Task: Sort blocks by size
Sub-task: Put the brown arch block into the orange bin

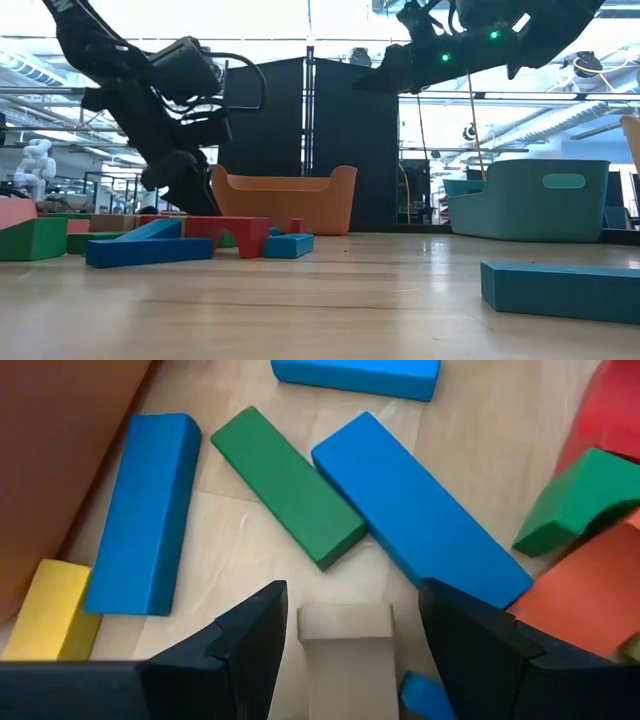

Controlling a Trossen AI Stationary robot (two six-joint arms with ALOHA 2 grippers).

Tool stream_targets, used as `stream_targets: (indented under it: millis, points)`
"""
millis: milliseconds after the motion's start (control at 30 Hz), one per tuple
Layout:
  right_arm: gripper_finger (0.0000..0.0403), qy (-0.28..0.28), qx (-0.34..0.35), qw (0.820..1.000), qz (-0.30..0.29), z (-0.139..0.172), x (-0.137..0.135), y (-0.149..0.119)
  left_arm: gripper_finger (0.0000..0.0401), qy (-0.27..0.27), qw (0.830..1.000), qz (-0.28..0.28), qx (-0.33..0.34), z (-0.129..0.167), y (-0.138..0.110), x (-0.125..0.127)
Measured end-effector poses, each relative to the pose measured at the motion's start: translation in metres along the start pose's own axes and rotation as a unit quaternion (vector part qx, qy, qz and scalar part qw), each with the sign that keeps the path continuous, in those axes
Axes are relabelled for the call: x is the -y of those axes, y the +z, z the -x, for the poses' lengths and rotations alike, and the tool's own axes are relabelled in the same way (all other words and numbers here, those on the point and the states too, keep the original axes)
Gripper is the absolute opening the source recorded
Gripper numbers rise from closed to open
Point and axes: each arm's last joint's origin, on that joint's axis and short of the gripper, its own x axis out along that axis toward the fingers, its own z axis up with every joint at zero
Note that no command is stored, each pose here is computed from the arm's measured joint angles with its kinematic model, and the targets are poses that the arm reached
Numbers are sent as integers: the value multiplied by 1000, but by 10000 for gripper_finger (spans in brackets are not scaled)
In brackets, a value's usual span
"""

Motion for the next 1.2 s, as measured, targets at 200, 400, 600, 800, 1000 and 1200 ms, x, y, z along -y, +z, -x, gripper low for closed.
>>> stream_targets:
  millis: [200,400,600,800,1000,1200]
  points:
    - [157,1,-3,1000,1,0,0,-1,226,7,1000,6,-6,-3,-1,-5]
    - [157,1,-4,1000,2,0,0,-1,184,-12,1000,19,-14,-4,-2,-11]
    - [157,1,-4,1000,2,0,0,-1,138,-10,999,27,-15,-4,-3,-16]
    - [157,1,-4,1000,2,0,0,-1,132,-10,999,28,-14,-4,3,-16]
    - [157,3,-5,1000,2,0,-1,-1,130,-16,999,23,20,1,23,-12]
    - [157,8,-3,1000,10,1,-4,0,129,-20,998,21,49,7,42,-10]
